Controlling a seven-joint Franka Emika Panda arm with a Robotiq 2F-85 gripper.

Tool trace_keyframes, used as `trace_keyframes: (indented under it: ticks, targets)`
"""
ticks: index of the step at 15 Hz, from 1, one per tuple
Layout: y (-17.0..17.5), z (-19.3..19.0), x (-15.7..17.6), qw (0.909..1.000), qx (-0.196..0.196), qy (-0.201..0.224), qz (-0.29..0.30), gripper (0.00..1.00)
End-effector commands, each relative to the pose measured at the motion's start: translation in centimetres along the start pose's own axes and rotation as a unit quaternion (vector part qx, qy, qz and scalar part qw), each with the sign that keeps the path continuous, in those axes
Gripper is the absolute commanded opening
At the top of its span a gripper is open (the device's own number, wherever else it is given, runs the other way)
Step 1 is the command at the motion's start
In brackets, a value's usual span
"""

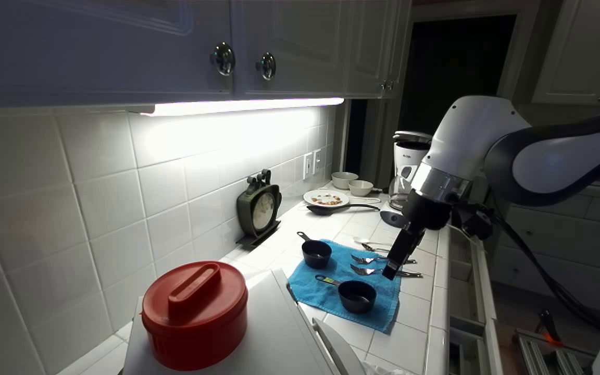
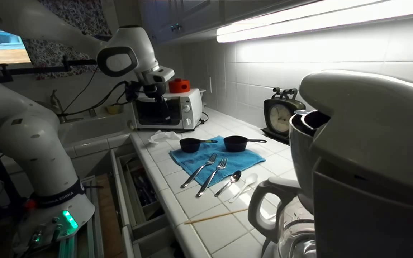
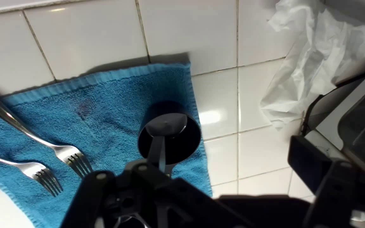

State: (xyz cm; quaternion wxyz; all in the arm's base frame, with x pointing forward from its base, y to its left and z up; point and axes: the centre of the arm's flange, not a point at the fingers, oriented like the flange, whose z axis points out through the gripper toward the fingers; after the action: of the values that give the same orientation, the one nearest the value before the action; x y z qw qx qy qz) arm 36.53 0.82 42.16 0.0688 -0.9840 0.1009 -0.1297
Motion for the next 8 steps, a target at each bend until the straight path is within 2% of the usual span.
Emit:
trace_keyframes:
  ticks: [1,4,8]
  targets:
    - [4.2,1.5,0.8,0.997,-0.027,-0.017,0.07,1.0]
    - [7.9,1.4,1.0,0.9919,-0.052,-0.003,0.116,1.0]
    - [11.0,1.9,1.5,0.9923,-0.081,0.029,0.089,1.0]
